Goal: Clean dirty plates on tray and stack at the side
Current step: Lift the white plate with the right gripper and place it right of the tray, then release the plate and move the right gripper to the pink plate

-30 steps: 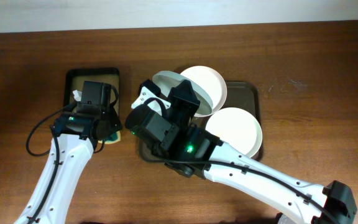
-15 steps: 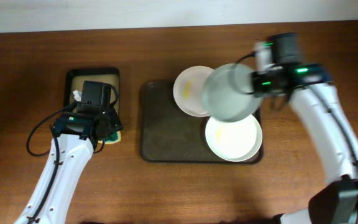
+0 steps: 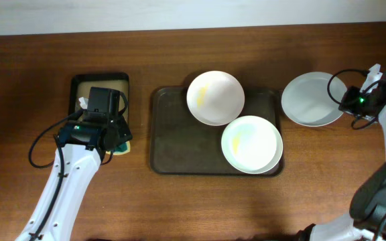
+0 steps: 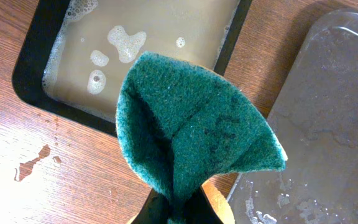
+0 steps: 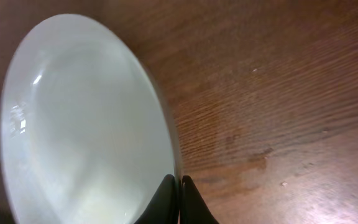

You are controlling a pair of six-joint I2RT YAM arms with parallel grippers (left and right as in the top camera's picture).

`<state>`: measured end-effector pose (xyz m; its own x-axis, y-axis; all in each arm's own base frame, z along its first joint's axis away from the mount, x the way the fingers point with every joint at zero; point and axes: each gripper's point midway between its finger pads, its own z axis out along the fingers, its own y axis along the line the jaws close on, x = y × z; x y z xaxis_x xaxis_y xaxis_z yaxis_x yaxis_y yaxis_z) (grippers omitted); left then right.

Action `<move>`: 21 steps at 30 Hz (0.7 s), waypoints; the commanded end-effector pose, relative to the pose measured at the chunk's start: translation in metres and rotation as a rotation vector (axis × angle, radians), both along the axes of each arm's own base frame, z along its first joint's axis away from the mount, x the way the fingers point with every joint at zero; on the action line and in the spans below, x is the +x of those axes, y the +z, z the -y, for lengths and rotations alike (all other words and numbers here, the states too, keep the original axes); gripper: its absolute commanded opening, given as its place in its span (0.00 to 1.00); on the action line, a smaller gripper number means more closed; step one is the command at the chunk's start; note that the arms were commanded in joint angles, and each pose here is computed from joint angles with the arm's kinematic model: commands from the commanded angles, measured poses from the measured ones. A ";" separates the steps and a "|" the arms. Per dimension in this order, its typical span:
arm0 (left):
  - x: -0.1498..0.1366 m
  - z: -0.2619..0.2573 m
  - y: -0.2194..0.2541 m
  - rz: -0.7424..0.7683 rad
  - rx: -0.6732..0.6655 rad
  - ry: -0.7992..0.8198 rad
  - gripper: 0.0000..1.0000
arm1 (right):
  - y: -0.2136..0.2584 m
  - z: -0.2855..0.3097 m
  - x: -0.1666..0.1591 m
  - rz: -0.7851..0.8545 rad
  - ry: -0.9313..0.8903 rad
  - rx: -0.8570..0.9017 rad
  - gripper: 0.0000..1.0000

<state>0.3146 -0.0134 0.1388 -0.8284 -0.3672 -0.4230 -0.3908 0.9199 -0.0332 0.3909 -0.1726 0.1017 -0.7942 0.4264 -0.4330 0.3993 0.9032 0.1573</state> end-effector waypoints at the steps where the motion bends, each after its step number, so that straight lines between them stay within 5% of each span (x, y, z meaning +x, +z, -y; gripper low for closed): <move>1: 0.000 -0.002 0.004 0.010 0.004 -0.006 0.00 | -0.022 -0.001 0.008 -0.007 -0.044 0.061 0.19; 2: 0.000 -0.002 0.004 0.011 0.004 -0.006 0.00 | -0.024 0.000 0.010 -0.003 -0.063 0.069 0.50; 4: 0.000 -0.002 0.004 0.010 0.004 -0.006 0.00 | -0.021 0.001 0.013 0.011 -0.062 0.063 0.60; 14: 0.001 -0.002 0.004 0.016 0.003 -0.007 0.00 | 0.032 -0.118 0.044 0.182 0.219 0.434 0.63; 21: 0.001 -0.002 0.004 0.018 0.007 -0.005 0.00 | -0.002 -0.223 0.054 0.042 0.418 0.117 0.64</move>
<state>0.3157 -0.0135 0.1392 -0.8263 -0.3676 -0.4267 -0.3907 0.9198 -0.0358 0.4373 0.0228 0.1022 -0.8952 0.2390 -0.3761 0.0353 0.8795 0.4747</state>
